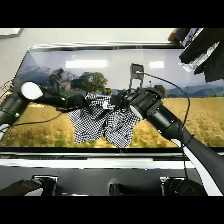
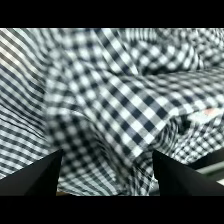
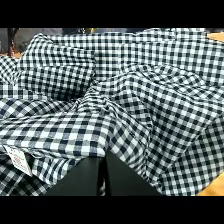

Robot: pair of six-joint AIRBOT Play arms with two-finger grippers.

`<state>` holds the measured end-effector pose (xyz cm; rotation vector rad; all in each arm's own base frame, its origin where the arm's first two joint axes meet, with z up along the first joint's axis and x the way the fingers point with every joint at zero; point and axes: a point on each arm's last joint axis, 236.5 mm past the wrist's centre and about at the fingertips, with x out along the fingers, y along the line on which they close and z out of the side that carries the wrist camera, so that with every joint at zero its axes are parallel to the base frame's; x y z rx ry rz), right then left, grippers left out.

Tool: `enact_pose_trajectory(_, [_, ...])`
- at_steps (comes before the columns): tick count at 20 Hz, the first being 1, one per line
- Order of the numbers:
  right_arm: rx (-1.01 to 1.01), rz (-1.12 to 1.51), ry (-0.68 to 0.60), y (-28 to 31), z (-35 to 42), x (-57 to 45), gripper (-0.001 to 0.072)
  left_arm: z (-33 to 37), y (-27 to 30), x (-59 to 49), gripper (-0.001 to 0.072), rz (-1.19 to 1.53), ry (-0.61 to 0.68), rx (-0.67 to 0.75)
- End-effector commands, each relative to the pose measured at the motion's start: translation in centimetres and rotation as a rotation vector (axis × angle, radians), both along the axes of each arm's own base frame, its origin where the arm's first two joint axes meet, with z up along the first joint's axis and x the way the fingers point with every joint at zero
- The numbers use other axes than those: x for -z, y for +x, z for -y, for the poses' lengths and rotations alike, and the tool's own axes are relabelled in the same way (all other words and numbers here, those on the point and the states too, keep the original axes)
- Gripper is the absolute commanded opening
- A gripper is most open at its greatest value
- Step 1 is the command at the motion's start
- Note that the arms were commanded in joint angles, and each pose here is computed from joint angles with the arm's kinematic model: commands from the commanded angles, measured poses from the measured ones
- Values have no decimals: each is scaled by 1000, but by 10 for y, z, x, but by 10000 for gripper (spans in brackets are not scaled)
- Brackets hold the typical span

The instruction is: Fold the clothes and pants, and hang the long-sleeved shirts on hangers.

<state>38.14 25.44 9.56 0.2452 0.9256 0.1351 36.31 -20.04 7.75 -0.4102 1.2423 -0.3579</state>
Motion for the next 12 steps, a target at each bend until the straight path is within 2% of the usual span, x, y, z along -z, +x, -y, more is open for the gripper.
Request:
enact_pose_trajectory(1, [-32,23,-7,2,-4,-4,29,-83,6,-23,627,39,88,-59])
enact_pose_trajectory(3, [-49,17,-40,-1,1,-8,29,-177,4,-34,627,88,198,-224])
enact_pose_trajectory(6, [-71,-2,-86,-6,7,-5,29,-283,-14,-33,624,111,348,-336])
enact_pose_trajectory(8, [-73,-15,-101,-8,10,-3,29,-322,-27,-26,583,74,360,-437])
enact_pose_trajectory(10, [-70,-24,-108,-10,12,-1,29,-347,-36,-12,588,33,341,-556])
enact_pose_trajectory(12, [-66,-38,-118,-12,14,1,29,-373,-45,6,691,-6,341,-654])
